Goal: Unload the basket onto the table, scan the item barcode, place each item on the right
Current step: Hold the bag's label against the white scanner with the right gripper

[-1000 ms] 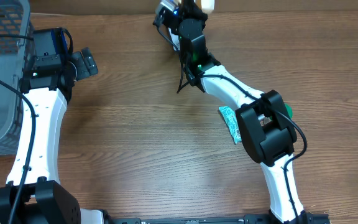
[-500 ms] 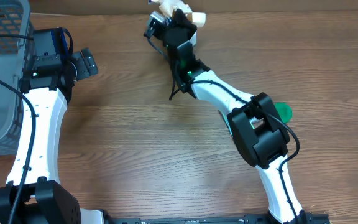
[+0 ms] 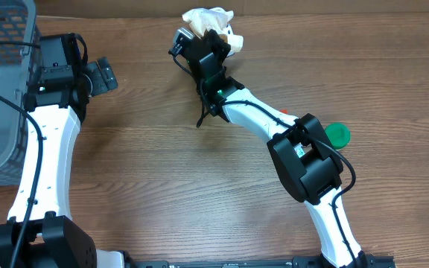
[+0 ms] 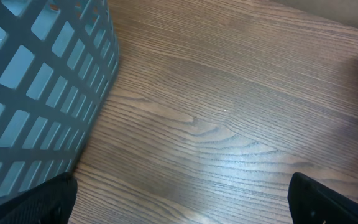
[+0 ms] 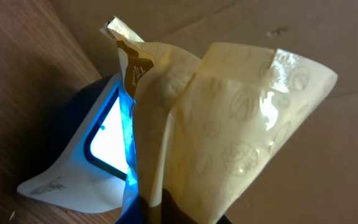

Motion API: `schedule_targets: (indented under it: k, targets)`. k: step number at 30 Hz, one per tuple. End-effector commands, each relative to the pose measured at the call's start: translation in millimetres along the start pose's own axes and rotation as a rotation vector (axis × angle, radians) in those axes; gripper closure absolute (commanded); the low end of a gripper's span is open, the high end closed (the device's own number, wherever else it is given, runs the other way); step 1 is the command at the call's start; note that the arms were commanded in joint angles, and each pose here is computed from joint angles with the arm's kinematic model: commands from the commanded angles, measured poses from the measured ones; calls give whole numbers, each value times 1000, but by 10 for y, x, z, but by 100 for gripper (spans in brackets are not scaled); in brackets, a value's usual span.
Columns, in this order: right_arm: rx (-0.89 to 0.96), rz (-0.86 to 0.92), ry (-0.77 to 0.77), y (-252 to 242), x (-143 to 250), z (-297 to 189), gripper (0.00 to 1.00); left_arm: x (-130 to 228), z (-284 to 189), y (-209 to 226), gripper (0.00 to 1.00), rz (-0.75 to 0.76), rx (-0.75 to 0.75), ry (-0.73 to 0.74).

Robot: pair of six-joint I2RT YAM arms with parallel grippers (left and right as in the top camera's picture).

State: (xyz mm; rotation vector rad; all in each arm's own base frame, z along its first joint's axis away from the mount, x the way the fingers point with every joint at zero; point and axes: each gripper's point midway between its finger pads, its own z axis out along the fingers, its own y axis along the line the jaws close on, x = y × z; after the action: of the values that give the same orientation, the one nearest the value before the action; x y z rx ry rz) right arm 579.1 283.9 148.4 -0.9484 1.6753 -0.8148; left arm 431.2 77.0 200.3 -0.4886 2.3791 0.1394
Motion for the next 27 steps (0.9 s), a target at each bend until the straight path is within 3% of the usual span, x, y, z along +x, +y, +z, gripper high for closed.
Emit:
schedule_targets:
  k: [1,7,13,16,22,25,27]
  targets:
    - [99,117,-38,-614,-197,-182,97,-36,-22,-26,0,17,6,-10]
    - [193,334,-86,-1580,-313,-616,96,-36,-22,-26,0,17,6,-10]
    - [99,563,-43,-2039,-93,-1077,96,-36,-22,-26,0,17,6,-10]
    - [-154,719,52,-1836,208,-1333,97,-36,-22,-26,0,17,6,-10]
    - [-824,850,312,-881,666,-1898,96,-36,-22,-26,0,17,6,-10]
    - [-993,868,457,-548,941,-2093,96,-36,-22,-26,0,17,6,-10]
    - [-1008,856,562,-347,1199,-2111,96,-36,-22,-27,0,17,7,-10]
